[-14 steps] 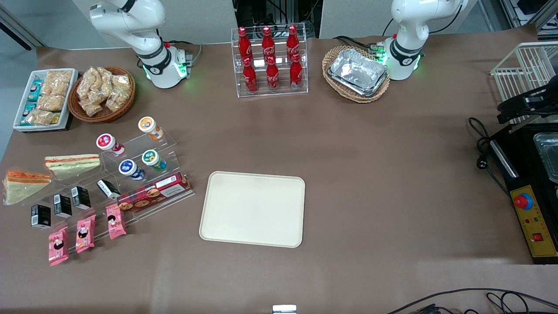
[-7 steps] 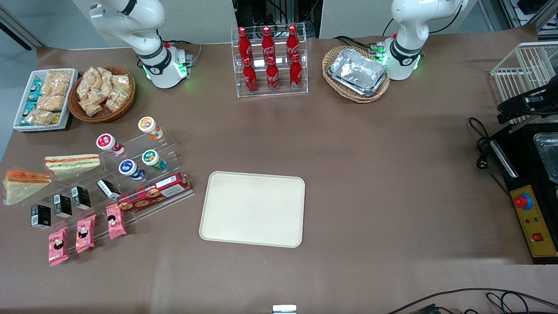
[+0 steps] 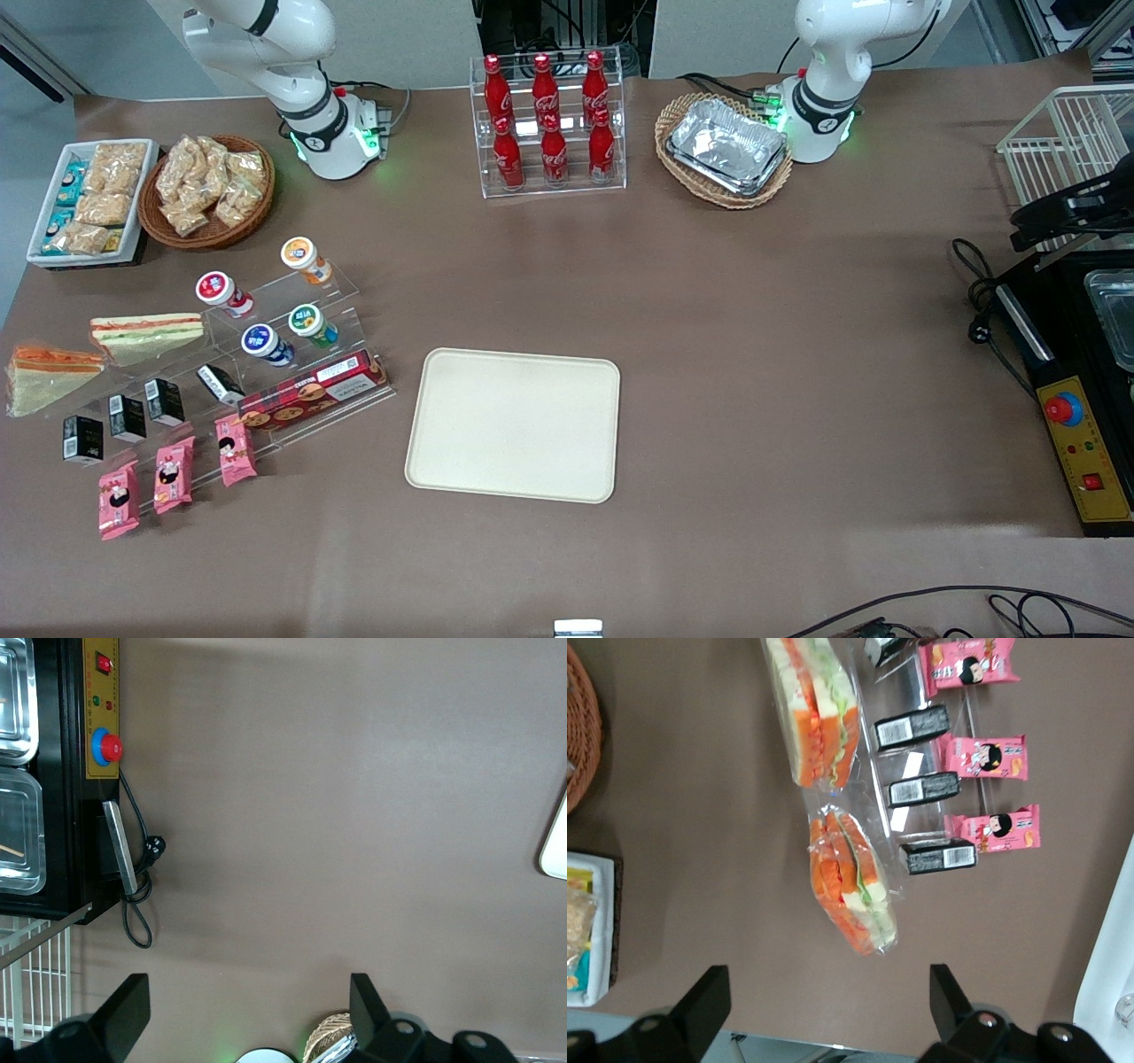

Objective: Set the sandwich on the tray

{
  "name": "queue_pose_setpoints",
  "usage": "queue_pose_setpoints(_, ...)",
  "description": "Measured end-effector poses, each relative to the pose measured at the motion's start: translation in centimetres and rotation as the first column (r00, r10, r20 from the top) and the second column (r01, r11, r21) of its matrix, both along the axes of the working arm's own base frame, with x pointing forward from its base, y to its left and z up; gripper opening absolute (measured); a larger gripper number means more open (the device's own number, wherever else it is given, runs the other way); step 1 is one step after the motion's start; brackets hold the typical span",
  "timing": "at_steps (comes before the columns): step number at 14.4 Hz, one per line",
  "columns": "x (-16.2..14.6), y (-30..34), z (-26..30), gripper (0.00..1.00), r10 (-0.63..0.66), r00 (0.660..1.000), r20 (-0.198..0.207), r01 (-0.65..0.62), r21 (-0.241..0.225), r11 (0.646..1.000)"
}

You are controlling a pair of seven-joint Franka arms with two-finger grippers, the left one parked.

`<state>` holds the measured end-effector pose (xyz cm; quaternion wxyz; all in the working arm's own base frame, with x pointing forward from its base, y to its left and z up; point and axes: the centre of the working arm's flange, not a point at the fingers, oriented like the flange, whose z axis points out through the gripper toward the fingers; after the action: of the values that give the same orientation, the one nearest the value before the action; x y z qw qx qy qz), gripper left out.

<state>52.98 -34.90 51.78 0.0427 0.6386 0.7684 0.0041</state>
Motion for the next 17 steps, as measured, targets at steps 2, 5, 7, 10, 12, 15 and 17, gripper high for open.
queue_pose_setpoints(2,0.6,-0.3,-1.0,1.0,0.028,1.0,0.005,-0.028,-0.013,1.0)
queue_pose_setpoints(5,1.6,-0.4,-2.8,1.0,0.077,0.996,0.037,-0.077,0.018,0.997)
queue_pose_setpoints(7,2.4,-0.4,-4.2,1.0,0.114,0.992,0.057,-0.115,0.024,0.993)
queue_pose_setpoints(10,3.2,-0.2,-6.2,1.0,0.185,0.981,0.057,-0.187,0.038,0.982)
queue_pose_setpoints(12,3.3,-0.2,-6.8,1.0,0.202,0.978,0.047,-0.204,0.039,0.978)
queue_pose_setpoints(15,3.1,-0.2,-7.5,1.0,0.218,0.975,0.036,-0.219,0.046,0.975)
queue_pose_setpoints(17,2.6,-0.4,-8.6,1.0,0.215,0.976,0.022,-0.216,0.062,0.974)
